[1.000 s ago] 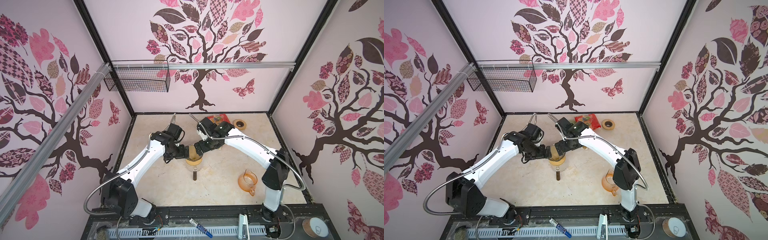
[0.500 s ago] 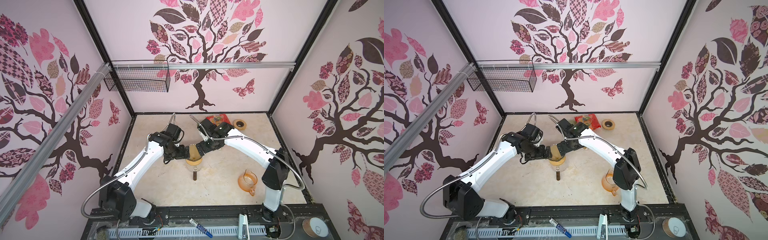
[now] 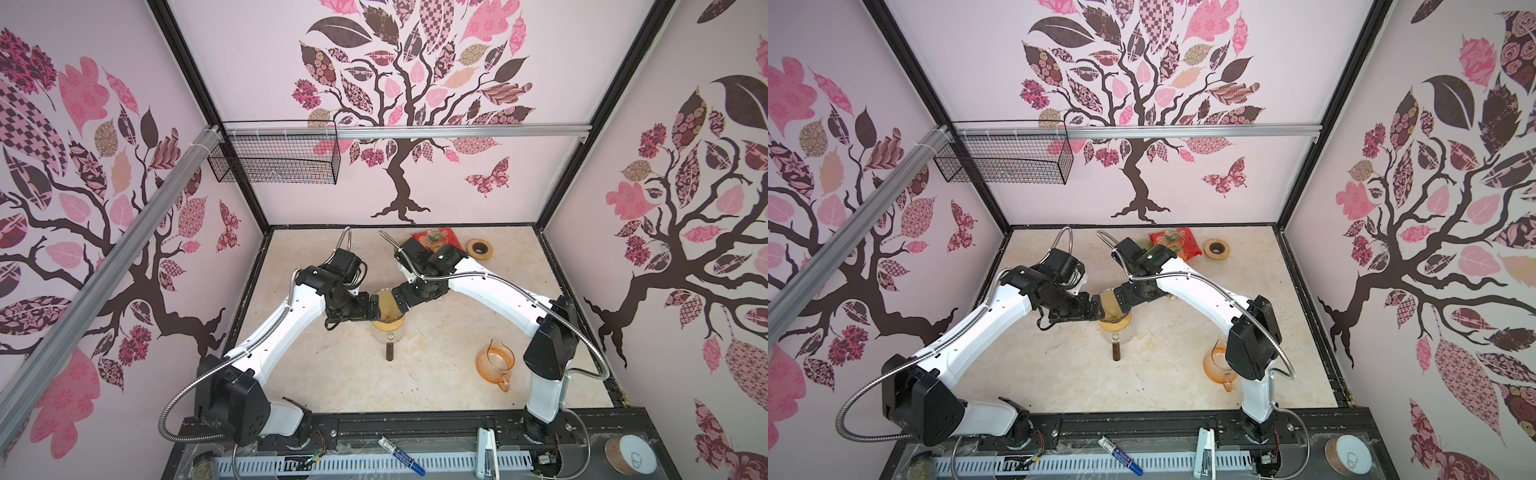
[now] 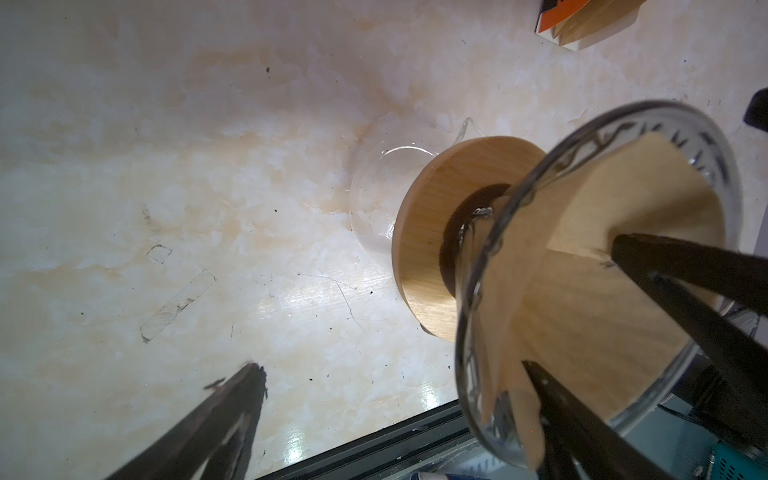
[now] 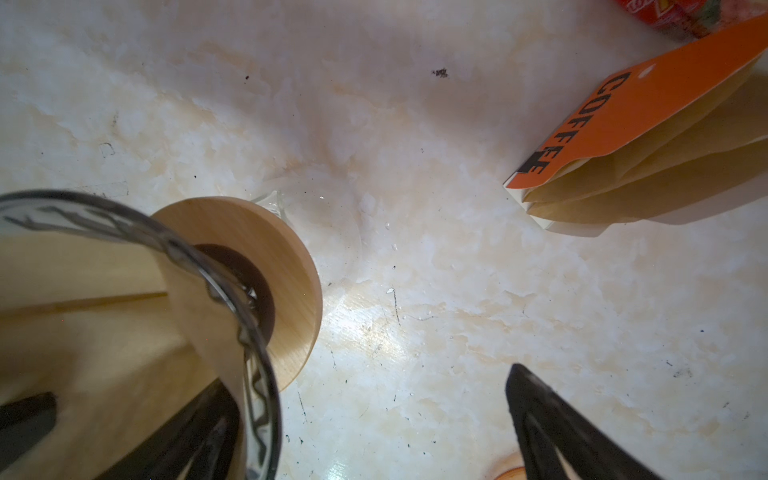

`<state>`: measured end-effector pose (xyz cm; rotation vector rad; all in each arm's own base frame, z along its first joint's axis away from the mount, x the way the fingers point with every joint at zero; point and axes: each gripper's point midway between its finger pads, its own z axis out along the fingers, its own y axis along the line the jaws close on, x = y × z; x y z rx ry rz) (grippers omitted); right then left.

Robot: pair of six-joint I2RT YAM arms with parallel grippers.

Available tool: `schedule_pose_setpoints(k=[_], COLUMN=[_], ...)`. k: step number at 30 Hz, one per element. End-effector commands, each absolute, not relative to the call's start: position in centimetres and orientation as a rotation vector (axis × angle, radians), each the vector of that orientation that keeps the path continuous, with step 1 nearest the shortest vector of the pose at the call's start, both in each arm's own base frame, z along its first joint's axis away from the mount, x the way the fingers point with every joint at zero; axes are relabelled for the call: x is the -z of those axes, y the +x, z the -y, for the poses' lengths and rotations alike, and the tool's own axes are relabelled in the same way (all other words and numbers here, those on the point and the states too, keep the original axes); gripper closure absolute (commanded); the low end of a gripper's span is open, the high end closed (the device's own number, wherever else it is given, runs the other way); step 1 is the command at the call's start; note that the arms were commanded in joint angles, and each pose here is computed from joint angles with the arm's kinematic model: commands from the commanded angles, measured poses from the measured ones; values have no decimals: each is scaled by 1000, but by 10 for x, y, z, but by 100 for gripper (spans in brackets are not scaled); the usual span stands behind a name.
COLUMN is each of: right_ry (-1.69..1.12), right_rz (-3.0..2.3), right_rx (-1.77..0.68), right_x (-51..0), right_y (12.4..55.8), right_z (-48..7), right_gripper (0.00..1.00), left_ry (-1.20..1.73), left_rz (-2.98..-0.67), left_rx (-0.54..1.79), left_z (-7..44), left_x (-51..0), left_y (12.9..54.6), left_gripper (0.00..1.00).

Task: Place the coffee filter in the dripper

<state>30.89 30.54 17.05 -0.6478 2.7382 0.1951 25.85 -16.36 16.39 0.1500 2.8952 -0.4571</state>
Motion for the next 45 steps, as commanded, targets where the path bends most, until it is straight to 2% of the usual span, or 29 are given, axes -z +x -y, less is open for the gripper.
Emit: schedule_pose_setpoints(k=[1,13,21,27,34,45], right_ry=[-654,-651,-654,-653,-651,-656], right_rz=[-2768,-2766,-2763,-2765,-2763,-2769], right_rx=[-147,-141,-132,-132,-132,-125], right_x=[-160,-159,-160,-160,-162,-161], right_y=[311,313,313,312,312,311], right_z=[-306,-306,-304,-304,-304,-302], right_gripper=[0,0,0,0,0,0], left_ry=[175,166,161,142,55,-39], left_rz=[-2946,-2954,-2827,-2770,-2823,-2867], left_rx=[409,392,522,538,378,326], left_z=[159,160,171,173,158,146], left_x=[-149,-147,-192,-213,-192,-167], left_y=[251,257,264,271,284,291], left_gripper=[3,3,3,3,3,3])
